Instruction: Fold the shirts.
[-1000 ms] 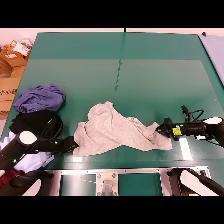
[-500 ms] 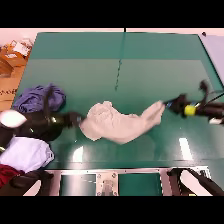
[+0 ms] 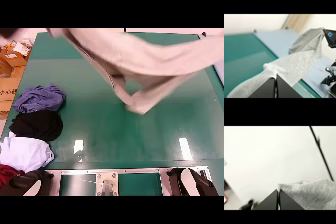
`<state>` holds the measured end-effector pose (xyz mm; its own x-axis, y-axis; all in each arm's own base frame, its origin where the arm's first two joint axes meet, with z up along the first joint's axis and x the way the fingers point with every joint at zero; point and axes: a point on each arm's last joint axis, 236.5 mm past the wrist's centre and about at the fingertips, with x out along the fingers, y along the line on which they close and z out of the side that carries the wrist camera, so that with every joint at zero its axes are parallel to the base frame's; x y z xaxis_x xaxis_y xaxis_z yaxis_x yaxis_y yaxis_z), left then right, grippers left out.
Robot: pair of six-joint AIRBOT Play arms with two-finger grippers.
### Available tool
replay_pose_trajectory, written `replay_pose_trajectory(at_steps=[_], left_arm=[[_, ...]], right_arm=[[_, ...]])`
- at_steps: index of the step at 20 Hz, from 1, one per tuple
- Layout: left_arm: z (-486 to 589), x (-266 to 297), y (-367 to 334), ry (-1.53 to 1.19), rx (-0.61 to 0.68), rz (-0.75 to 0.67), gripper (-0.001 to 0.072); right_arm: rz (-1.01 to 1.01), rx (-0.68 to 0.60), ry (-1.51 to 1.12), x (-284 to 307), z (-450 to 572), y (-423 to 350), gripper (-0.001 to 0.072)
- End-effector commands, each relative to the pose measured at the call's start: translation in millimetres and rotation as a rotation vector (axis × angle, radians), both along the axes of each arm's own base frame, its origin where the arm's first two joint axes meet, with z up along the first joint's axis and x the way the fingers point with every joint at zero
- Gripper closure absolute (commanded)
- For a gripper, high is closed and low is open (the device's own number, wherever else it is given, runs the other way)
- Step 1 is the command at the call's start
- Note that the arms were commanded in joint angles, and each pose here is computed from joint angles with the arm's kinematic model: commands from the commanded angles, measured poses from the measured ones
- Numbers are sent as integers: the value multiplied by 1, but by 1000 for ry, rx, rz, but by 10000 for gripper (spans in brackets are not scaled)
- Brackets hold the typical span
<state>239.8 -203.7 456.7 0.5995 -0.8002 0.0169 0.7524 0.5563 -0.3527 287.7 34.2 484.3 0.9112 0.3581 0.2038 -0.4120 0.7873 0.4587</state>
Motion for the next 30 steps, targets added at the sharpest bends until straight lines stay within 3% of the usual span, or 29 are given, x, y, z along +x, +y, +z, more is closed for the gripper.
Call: replay_pose_trajectory(at_steps=[1,7,12,16,21,27,28,29,30], left_arm=[[53,-45,3,-157,11,-19,687],[45,-38,9,-163,86,24,687],[-29,69,30,64,217,196,687],[-135,182,18,314,271,195,687],[-291,301,13,524,291,252,687],[-414,333,-10,738,220,190,675],[-429,328,-13,780,230,168,388],[-438,322,-15,809,243,146,42],[-440,318,-13,822,253,137,55]], right_arm=[[-132,-74,-284,-62,93,12,702],[-220,-105,-314,-58,106,-6,702],[-112,-104,-85,24,37,-28,702],[33,-95,149,116,-77,-11,701],[11,-107,453,238,-259,-11,701],[54,-18,804,282,-447,-19,701],[69,-15,827,280,-455,-19,651],[79,-10,838,276,-456,-24,451],[94,1,842,271,-451,-31,346]])
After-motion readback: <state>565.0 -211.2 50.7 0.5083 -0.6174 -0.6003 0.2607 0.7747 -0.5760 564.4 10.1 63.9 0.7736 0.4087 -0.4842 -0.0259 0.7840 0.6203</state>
